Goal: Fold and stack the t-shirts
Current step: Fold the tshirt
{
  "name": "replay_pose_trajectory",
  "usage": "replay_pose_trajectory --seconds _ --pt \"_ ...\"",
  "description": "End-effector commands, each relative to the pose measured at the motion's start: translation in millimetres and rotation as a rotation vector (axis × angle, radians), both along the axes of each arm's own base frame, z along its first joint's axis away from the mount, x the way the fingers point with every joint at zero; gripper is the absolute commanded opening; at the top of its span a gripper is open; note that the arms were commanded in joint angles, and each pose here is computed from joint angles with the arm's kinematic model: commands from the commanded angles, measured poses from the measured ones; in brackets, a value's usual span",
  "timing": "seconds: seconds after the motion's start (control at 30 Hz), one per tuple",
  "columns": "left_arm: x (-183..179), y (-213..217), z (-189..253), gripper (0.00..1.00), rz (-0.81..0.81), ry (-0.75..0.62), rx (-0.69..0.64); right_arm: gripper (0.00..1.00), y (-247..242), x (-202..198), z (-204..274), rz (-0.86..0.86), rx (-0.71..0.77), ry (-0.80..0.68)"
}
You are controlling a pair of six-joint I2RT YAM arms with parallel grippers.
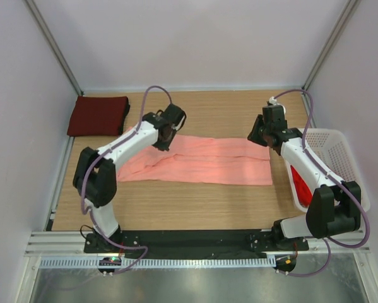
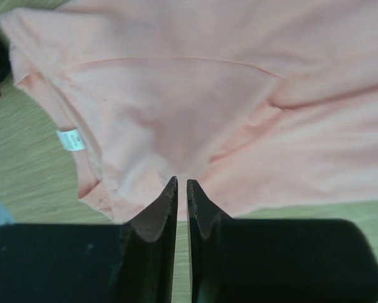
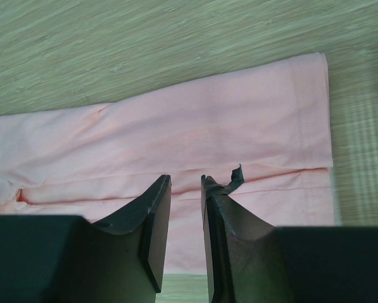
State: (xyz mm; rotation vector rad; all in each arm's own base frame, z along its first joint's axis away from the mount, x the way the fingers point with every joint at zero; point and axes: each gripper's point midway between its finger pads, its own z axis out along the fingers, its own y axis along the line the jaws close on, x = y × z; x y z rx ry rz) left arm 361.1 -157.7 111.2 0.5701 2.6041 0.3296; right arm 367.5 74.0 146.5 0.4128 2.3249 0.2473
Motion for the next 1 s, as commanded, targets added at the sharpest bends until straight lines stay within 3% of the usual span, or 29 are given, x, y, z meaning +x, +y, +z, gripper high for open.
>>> replay_pose_trajectory --seconds 0.0,0.17,0.37,0.5,0.97 --pt "-21 -38 14 0.1 -0.156 -0.045 -0.094 0.33 1 3 4 0.005 0.007 -0.019" --pt "-36 -28 -36 0.05 -0.158 0.081 -0.008 0.33 1 3 7 0.005 0.01 -0.025" --pt "-30 -24 -66 0.03 -0.15 0.093 0.047 0.33 -1 4 15 0.002 0.004 -0.041" --pt "-4 -6 -64 0.1 -0.071 -0.01 0.166 0.33 -3 2 16 0.002 -0.002 -0.042" --pt "16 5 -68 0.21 -0.03 -0.072 0.198 0.33 -3 6 9 -0.001 -0.001 -0.025"
